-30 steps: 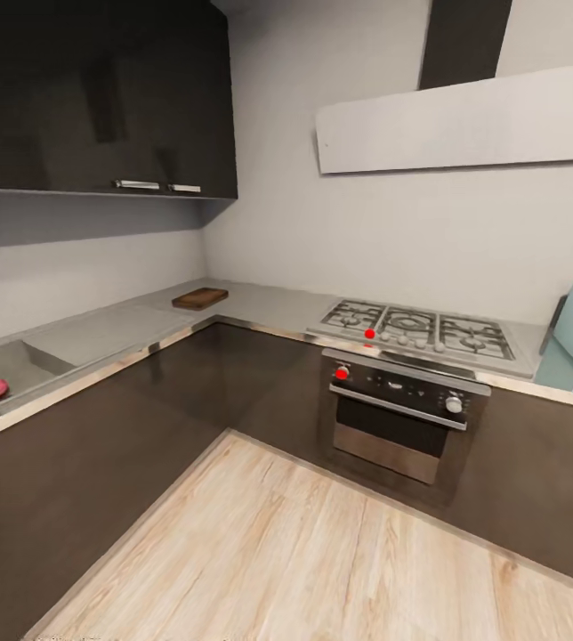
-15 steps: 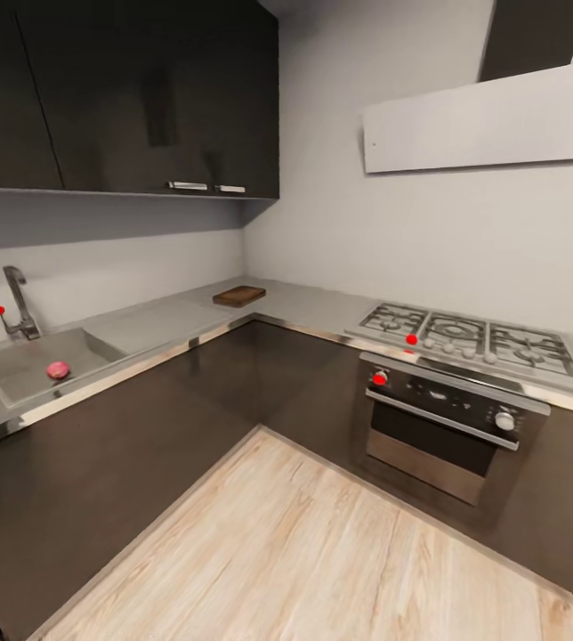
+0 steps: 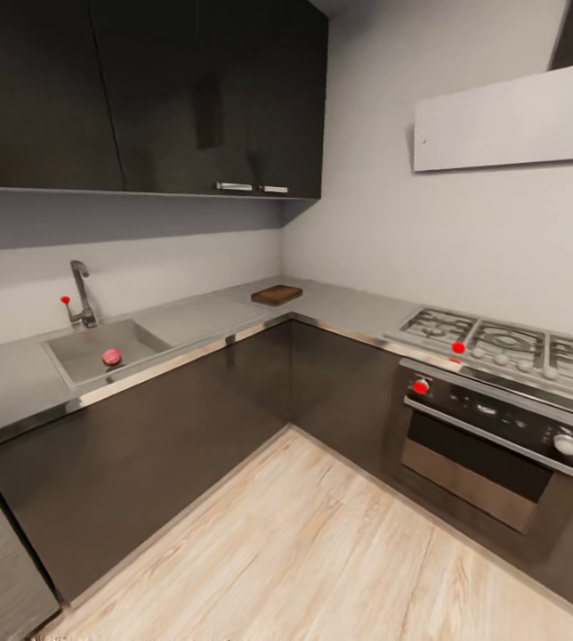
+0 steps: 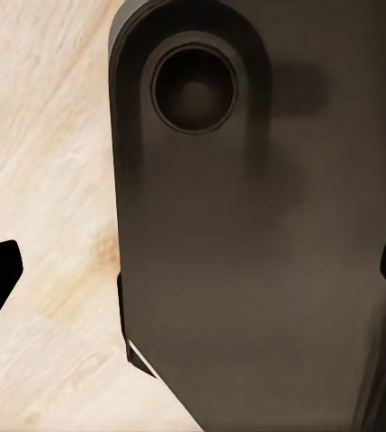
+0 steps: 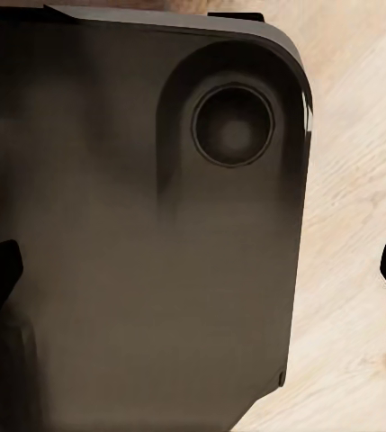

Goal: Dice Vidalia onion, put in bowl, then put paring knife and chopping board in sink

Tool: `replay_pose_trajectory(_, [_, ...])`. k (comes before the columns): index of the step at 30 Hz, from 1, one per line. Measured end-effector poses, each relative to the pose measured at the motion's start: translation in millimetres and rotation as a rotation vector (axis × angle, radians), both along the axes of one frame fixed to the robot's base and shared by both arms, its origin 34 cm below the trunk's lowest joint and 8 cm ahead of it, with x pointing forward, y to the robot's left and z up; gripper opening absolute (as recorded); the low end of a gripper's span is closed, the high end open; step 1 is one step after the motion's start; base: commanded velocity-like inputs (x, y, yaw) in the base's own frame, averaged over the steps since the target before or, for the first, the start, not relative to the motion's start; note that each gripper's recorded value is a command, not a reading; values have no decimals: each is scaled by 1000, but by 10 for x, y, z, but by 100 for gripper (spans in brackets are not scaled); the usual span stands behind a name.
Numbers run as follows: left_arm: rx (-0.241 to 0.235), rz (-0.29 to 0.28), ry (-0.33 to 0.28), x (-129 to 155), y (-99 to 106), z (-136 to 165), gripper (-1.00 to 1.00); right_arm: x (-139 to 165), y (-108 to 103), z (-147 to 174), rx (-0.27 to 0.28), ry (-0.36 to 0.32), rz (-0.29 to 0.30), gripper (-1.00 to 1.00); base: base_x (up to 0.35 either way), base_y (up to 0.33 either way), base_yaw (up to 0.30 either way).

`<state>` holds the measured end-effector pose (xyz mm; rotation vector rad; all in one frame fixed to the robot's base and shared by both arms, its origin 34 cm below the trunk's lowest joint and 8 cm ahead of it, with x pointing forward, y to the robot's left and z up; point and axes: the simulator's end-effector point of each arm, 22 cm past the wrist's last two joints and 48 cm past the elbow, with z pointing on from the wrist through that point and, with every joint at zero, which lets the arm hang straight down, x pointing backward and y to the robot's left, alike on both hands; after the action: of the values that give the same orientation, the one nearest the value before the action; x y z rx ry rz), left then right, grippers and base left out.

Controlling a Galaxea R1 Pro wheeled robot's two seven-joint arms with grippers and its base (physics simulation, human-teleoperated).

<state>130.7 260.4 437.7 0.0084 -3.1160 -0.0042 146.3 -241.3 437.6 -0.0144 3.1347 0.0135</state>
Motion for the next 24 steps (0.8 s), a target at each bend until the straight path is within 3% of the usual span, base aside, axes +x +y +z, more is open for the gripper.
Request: replay_pose_trajectory(24, [0,1,6,-21,0,1,100,-29,-12,-1,-2,7,0,100,0,0,273])
